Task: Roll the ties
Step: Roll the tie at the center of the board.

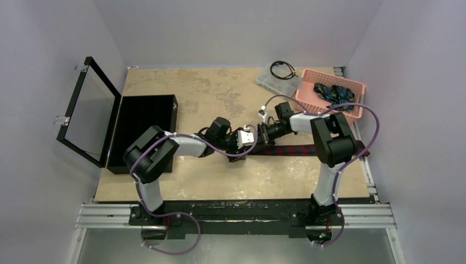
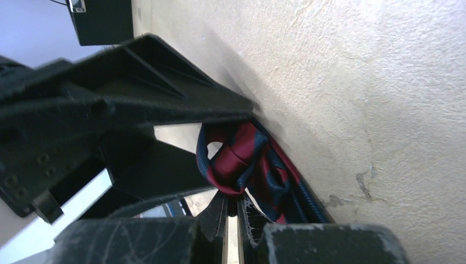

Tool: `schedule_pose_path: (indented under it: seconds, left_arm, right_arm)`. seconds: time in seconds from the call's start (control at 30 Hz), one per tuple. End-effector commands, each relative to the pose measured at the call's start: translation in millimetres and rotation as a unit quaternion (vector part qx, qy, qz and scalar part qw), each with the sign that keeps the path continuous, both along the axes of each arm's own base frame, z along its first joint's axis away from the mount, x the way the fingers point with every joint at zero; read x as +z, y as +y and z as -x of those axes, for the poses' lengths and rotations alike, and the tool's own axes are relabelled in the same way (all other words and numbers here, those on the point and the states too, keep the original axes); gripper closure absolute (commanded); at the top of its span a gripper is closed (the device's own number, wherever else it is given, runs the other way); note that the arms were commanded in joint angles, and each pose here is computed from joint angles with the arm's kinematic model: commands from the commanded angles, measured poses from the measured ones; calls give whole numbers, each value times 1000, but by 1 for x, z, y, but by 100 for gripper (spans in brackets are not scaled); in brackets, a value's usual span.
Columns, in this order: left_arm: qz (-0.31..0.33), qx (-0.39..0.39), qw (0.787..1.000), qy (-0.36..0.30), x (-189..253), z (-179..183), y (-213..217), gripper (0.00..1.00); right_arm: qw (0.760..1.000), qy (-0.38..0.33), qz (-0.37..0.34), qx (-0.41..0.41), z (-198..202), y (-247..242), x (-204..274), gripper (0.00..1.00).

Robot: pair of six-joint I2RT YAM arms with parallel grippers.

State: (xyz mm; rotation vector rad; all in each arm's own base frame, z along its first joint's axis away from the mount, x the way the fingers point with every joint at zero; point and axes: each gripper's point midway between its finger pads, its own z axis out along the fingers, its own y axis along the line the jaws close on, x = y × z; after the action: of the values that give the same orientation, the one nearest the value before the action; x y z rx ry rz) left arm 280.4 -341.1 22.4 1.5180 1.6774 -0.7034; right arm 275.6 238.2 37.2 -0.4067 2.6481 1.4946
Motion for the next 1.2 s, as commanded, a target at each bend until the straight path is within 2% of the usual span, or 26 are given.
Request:
schedule_pose_path:
  seconds: [0.0,0.07,0.27,0.37,0.5,0.7,0.87,1.0,1.03,1.1,1.17]
  left_arm:
    - [88,-7,996,-1,26,-4,-2,33]
    - [108,-7,994,5,29,-7,-3,30]
    - [110,-10,994,-7,17,-6,-6,16]
    - [108,-9,994,-6,12,-7,-11,13]
    - [101,-15,995,-4,7,-8,-22,13]
    - [88,-27,996,-5,2,-4,-34,21]
    - [55,-33,998,-11,-9,-1,-26,55]
    - [40,-42,998,-21,-13,7,-15,65]
    - [38,-42,998,-23,-14,7,-14,67]
    - [35,-39,998,-21,-14,7,-13,70]
    - [35,-37,999,-16,-13,7,-14,71]
  right_arm:
    - [999,-9,33,14,-1,-13,-15,100]
    - [999,-4,37,12,-2,-17,-18,100]
    - [999,11,41,13,1,-21,-26,100]
    - [999,16,38,13,0,-20,-27,100]
    - [999,13,29,14,-1,-18,-22,100]
    - [1000,5,14,14,-1,-15,-14,100]
    - [1000,5,-1,20,-1,-12,-3,100]
    - [1000,-7,-6,21,-4,-13,8,100]
    - [1000,-9,-6,21,-4,-13,11,94]
    - [1000,-12,-9,22,-4,-12,16,75]
    - [1000,-17,-10,22,-5,-12,21,65]
